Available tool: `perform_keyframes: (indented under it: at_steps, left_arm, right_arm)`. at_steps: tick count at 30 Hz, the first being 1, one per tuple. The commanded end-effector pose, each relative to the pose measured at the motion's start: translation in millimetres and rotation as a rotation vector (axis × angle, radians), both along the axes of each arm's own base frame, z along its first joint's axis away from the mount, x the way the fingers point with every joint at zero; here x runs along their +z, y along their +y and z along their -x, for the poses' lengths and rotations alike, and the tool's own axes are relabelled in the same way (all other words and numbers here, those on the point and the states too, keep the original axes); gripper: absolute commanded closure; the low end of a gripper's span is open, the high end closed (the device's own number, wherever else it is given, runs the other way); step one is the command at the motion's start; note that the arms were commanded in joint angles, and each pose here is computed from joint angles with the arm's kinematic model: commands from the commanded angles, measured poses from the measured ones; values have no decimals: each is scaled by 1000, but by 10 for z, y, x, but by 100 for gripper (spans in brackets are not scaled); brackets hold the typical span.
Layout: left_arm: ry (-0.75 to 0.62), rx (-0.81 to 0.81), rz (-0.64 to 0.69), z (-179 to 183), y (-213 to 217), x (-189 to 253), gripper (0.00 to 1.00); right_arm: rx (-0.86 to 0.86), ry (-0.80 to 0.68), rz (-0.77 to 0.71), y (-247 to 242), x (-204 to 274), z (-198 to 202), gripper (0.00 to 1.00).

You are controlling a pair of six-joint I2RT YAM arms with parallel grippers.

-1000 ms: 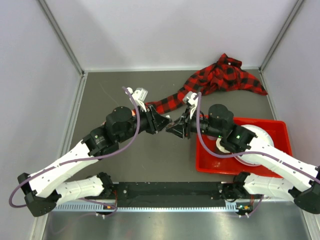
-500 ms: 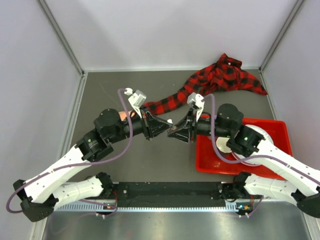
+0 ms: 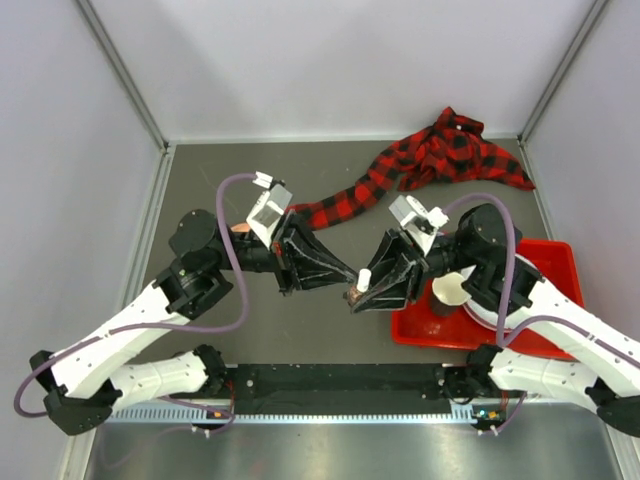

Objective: Paint the nails

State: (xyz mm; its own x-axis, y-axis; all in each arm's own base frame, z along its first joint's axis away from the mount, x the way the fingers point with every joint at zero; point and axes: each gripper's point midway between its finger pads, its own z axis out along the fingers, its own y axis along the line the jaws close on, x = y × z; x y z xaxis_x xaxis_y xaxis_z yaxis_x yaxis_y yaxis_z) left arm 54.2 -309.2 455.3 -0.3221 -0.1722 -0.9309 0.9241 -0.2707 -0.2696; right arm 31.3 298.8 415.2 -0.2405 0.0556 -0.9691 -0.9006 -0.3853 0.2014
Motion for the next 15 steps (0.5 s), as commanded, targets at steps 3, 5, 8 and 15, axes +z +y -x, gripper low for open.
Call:
perform_keyframes:
  at_steps: [3, 5, 8, 15]
  left_arm:
    - [51, 342, -26, -396, 195, 93, 54]
    - [120, 431, 27, -471, 340, 175, 45]
    - [224, 486, 51, -541, 421, 152, 41]
    - [352, 668, 13, -949, 372, -127, 35]
  right_arm:
    - [-211, -17, 81, -35, -27, -245, 100]
    - [-309, 13, 152, -51, -157, -394, 100]
    - [-388, 28, 241, -68, -331, -529, 100]
    - [-585, -12, 350, -87, -539, -936, 100]
